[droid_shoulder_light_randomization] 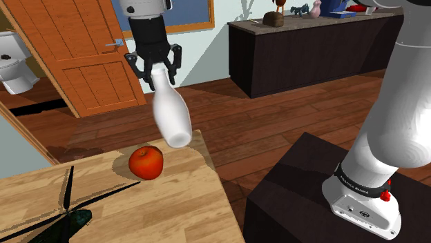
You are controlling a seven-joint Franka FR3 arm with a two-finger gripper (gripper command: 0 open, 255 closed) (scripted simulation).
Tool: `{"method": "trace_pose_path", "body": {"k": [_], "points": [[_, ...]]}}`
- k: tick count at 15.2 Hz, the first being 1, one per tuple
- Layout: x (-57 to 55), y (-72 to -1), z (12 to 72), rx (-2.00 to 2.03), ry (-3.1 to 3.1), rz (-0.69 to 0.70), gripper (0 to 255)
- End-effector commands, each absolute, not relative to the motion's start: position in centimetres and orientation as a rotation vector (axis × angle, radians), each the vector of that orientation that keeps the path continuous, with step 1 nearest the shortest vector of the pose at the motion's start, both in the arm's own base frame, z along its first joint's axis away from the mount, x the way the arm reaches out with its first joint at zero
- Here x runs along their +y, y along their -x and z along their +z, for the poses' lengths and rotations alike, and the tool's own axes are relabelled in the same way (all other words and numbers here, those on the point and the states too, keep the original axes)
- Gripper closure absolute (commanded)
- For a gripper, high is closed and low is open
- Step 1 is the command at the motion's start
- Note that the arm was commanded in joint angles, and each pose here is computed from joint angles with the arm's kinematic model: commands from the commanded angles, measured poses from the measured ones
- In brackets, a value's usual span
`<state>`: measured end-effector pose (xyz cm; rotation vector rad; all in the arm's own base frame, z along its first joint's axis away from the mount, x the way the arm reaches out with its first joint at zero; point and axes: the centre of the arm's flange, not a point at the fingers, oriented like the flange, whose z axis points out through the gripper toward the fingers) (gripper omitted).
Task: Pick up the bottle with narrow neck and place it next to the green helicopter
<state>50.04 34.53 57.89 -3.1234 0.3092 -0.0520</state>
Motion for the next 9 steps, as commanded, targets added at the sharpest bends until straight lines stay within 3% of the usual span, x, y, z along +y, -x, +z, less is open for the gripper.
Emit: {"method": "trace_pose_path", "body": {"k": [1,9], "points": [[34.6,-50.1,59.0,0.31,3.123,-0.052,255],[34.6,-50.1,63.2,0.31,3.123,-0.052,255]]}}
